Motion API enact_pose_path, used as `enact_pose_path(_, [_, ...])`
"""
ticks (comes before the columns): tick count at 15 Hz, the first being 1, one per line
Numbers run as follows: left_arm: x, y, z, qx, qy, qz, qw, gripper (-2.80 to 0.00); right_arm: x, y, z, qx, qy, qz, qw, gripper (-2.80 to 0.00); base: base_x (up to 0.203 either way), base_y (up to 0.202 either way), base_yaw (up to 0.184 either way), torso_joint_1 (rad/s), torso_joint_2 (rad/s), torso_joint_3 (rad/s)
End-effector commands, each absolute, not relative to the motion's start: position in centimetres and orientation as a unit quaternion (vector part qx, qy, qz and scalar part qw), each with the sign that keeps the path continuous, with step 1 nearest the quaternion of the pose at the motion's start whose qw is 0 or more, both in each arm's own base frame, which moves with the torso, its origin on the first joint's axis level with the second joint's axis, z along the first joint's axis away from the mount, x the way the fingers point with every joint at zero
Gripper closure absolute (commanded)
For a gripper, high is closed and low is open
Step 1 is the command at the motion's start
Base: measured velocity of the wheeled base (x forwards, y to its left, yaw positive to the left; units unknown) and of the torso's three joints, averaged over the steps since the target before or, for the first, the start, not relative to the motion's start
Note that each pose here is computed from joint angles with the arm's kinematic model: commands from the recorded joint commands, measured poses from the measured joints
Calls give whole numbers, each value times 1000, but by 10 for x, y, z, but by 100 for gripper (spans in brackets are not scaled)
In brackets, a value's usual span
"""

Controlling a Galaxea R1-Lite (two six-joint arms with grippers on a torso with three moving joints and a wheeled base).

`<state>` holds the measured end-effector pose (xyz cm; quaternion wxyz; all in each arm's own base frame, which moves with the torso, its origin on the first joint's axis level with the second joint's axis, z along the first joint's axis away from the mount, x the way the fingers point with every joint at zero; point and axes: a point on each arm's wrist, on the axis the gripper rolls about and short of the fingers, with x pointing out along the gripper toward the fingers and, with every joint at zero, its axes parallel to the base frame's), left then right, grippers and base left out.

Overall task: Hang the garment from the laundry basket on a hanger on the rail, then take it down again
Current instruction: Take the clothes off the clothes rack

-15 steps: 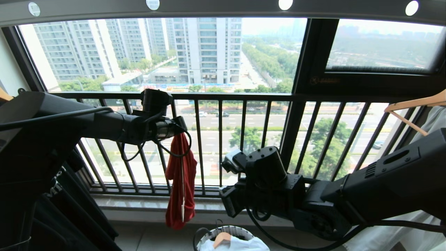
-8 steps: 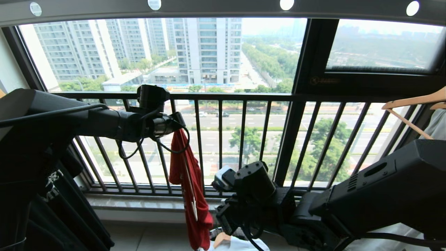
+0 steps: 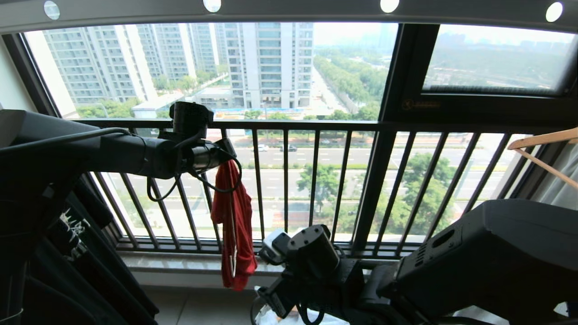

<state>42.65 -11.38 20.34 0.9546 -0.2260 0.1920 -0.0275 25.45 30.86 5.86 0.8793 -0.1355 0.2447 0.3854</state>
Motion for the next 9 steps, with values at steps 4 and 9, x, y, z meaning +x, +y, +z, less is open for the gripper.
enact_pose_path(4, [424,-109,213,-232,181,-27,955,0,254,322,43,-128,219,397,882,-280,0,0,0,0,0,0])
enact_pose_path(9, [419,-107,223,-241,170,-28,955,0,254,322,43,-128,218,397,882,-280,0,0,0,0,0,0])
